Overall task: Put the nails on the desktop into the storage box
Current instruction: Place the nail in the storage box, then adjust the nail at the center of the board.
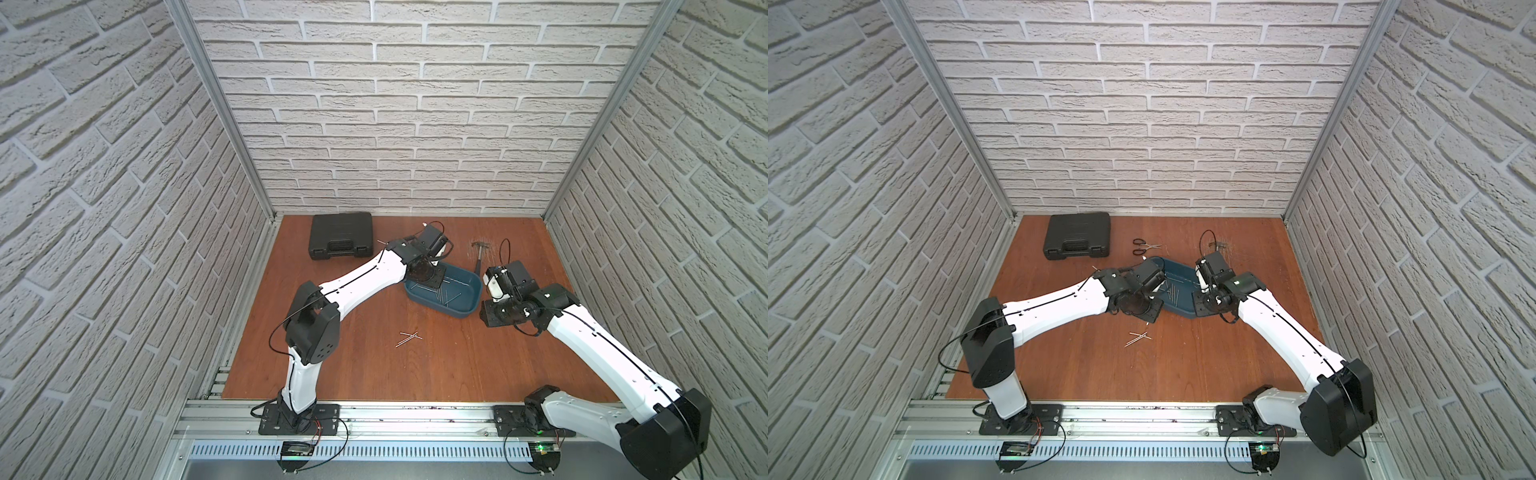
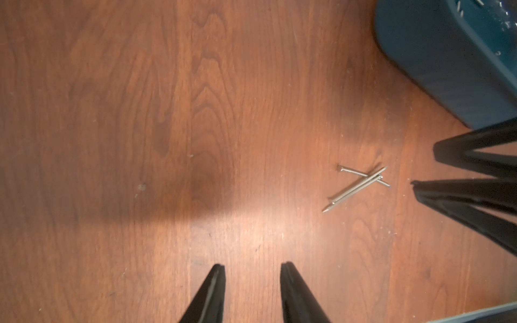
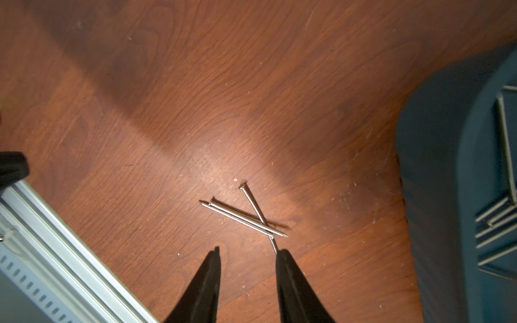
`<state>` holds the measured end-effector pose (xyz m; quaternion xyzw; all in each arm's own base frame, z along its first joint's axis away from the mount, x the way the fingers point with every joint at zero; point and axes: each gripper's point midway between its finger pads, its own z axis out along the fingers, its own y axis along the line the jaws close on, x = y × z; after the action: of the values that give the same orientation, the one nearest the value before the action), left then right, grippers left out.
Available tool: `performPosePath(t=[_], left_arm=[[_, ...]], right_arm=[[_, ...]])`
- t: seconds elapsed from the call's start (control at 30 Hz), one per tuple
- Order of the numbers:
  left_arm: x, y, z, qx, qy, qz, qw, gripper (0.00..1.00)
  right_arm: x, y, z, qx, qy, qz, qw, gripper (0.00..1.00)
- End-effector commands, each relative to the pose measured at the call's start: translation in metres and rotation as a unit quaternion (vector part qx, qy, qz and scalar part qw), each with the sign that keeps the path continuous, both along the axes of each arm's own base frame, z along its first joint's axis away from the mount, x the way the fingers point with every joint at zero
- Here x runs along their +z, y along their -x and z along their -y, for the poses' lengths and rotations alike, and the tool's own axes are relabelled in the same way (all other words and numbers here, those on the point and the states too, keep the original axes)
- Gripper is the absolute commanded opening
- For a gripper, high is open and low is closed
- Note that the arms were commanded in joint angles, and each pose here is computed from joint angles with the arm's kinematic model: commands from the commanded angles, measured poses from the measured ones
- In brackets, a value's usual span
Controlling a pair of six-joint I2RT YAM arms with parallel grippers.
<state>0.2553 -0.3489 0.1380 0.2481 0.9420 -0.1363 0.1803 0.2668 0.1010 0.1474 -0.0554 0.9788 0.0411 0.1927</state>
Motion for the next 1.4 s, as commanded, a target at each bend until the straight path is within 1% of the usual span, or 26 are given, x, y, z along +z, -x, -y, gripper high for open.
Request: performPosePath(t=[0.0,0.2,0.43,0.8,0.83,0.87,0.93,1.0,1.07,1.17,1.37], left_arm=[[0.003,-0.013,0.006,-0.018,-0.003,0.002,1.0,0.0],[0.012,-0.035,0.03,-0.035,0.013,0.006,0.999,0.0],[0.009,-0.048,0.057,-0.054,0.028,0.0,0.998,0.0],[0.004,-0.071,0.08,-0.053,0.053,-0.005,0.997,0.01],[0.004,-0.073,0.081,-0.052,0.055,-0.005,0.997,0.03],[0.004,-0.075,0.081,-0.05,0.056,-0.006,0.997,0.09],[0.006,-0.077,0.082,-0.047,0.06,-0.004,0.997,0.16],[0.011,-0.08,0.081,-0.042,0.065,0.002,0.997,0.28],[0.019,-0.082,0.079,-0.038,0.07,0.013,0.997,0.33],[0.032,-0.085,0.07,-0.028,0.076,0.026,0.996,0.37],[0.046,-0.085,0.04,0.0,0.074,0.042,0.996,0.38]], right_arm=[[0.005,0.003,0.004,-0.011,-0.009,0.013,1.0,0.39],[0.006,0.013,0.013,-0.02,-0.005,0.014,1.0,0.39],[0.012,0.021,0.023,-0.033,-0.002,0.025,0.999,0.4],[0.014,0.033,0.03,-0.041,0.0,0.025,0.999,0.4],[0.014,0.034,0.03,-0.041,-0.001,0.025,0.999,0.4],[0.014,0.034,0.03,-0.042,-0.001,0.024,0.999,0.4],[0.014,0.034,0.03,-0.042,-0.002,0.023,0.999,0.4],[0.013,0.035,0.03,-0.042,-0.003,0.022,0.999,0.4],[0.012,0.034,0.029,-0.041,-0.005,0.02,0.999,0.4],[0.011,0.033,0.026,-0.038,-0.009,0.017,0.999,0.41],[0.009,0.028,0.016,-0.024,-0.022,0.004,0.999,0.41]])
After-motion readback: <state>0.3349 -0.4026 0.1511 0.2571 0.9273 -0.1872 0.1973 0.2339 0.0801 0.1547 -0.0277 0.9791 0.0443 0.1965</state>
